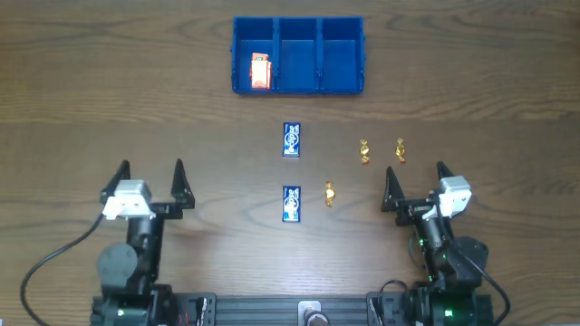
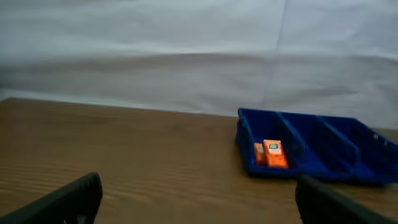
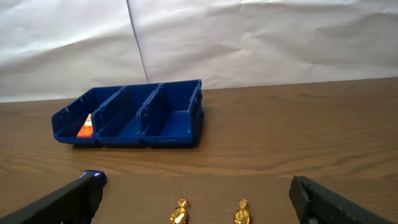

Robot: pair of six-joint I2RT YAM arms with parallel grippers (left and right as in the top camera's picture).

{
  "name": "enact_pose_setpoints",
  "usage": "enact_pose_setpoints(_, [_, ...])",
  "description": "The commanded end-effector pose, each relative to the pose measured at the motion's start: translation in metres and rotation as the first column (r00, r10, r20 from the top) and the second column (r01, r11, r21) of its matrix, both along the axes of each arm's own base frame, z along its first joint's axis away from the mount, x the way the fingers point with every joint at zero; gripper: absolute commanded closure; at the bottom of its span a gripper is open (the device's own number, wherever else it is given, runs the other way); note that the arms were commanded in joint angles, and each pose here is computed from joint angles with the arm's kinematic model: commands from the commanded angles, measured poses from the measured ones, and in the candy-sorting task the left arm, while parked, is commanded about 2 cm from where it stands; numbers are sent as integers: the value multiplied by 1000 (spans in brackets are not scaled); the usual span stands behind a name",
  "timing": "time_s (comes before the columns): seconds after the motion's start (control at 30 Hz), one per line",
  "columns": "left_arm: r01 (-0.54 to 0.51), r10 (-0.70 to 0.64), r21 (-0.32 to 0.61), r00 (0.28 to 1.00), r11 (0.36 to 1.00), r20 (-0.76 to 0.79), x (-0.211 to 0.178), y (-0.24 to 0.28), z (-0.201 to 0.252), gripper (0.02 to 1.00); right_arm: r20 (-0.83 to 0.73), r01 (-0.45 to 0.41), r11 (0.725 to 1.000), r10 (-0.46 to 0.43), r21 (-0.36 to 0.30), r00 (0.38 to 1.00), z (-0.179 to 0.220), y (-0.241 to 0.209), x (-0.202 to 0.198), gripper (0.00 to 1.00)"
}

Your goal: Sort Candies Into Trays

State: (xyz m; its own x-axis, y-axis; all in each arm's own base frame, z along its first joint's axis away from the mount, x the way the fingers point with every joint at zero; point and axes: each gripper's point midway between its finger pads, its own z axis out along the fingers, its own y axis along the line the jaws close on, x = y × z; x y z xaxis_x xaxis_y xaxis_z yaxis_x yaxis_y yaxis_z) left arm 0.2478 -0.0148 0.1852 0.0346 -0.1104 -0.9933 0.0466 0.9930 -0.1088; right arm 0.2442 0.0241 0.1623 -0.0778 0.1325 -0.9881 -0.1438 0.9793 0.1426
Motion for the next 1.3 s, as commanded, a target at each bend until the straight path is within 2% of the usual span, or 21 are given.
enact_pose_setpoints(0.03, [34, -33, 12, 998, 999, -59, -2, -4, -16, 23, 2, 7, 1000, -7, -15, 1000, -1, -2, 0, 1])
enact_pose_setpoints(0.17, [36, -31, 18, 978, 999, -204, -5, -4, -51, 20, 1, 7, 1000, -7, -15, 1000, -1, -2, 0, 1])
enact_pose_setpoints(0.53, [29, -24, 20, 978, 999, -206, -5, -3, -52, 20, 1, 7, 1000, -7, -15, 1000, -1, -2, 0, 1])
enact_pose_setpoints(0.7, [28, -24, 20, 978, 999, -206, -5, -3, -52, 20, 0, 29, 999, -29, -16, 1000, -1, -6, 1, 1])
enact_pose_setpoints(0.77, [29, -24, 20, 978, 999, -206, -5, -3, -52, 20, 31, 88, 996, -87, -18, 996, 6, -16, 2, 1])
enact_pose_setpoints(0.83, [29, -24, 20, 978, 999, -206, -5, -3, -52, 20, 57, 94, 996, -93, -10, 994, 13, -16, 2, 1])
enact_pose_setpoints(0.9, [28, -24, 20, 978, 999, -206, -5, -3, -52, 20, 47, 51, 995, -55, 85, 997, 16, -8, 1, 1])
enact_pose_setpoints(0.97, [28, -24, 20, 978, 999, -206, -5, -3, -52, 20, 35, -19, 995, 16, 100, 999, 30, 4, -1, 1])
enact_pose_setpoints(1.0, [28, -24, 20, 978, 999, -206, -5, -3, -52, 20, 20, -92, 990, 90, 102, 996, 49, 17, -3, 3])
enact_pose_setpoints(1.13, [28, -24, 20, 978, 999, -206, -5, -3, -52, 20, -93, -248, 959, 262, 135, 961, 106, 47, -10, 3])
enact_pose_setpoints(1.3, [29, -24, 20, 978, 999, -206, -5, -3, -52, 20, -299, -260, 947, 308, 188, 903, 136, 57, 0, 3])
